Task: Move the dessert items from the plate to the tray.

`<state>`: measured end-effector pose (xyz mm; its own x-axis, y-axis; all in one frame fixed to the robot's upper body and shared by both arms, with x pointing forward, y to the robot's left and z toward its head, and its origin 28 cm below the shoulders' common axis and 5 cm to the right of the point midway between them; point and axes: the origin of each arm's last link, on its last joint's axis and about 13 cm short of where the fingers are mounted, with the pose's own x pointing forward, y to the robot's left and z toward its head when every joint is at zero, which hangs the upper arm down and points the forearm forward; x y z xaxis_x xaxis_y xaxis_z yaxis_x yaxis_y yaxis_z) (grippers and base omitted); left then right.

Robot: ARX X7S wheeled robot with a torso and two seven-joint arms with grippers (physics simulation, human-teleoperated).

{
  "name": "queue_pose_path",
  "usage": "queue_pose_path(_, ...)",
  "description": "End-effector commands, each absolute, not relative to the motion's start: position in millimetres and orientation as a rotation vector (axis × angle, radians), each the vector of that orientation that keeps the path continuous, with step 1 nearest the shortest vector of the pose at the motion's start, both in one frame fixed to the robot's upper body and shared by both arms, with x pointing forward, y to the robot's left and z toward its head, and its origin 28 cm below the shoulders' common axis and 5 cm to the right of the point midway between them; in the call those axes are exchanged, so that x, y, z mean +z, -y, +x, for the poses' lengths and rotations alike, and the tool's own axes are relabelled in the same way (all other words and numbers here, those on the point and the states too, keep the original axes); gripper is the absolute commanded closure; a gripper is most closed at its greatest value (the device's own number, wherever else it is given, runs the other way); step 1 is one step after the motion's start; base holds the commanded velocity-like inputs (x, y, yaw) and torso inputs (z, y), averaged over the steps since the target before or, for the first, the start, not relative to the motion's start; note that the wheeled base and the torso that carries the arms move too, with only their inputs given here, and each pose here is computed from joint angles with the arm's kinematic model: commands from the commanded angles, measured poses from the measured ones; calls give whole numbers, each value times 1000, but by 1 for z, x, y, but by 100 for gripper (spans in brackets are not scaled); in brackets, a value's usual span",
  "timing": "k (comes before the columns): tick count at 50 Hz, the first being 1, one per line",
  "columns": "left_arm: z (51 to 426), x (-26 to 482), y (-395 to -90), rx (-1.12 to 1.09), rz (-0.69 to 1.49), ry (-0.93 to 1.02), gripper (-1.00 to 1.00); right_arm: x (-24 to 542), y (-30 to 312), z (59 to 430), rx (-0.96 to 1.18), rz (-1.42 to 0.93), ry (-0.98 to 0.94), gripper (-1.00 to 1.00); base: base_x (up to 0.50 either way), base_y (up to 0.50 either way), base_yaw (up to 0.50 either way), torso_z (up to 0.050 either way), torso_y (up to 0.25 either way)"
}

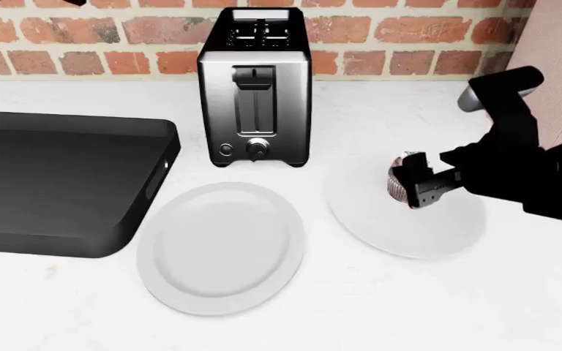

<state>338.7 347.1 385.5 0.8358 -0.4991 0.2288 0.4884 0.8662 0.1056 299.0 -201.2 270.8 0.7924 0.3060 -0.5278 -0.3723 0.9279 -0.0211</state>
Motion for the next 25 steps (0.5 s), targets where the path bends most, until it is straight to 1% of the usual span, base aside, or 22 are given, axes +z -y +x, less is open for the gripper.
queue_pose_path(1, 339, 385, -347, -525, 32, 253, 100, 267, 202, 299, 366, -118, -550, -100, 0, 0, 0, 0, 0)
queue_pose_path(25, 339, 382, -347, -517, 40, 240, 100, 253, 205, 306, 374, -97, -547, -100, 0, 0, 0, 0, 0)
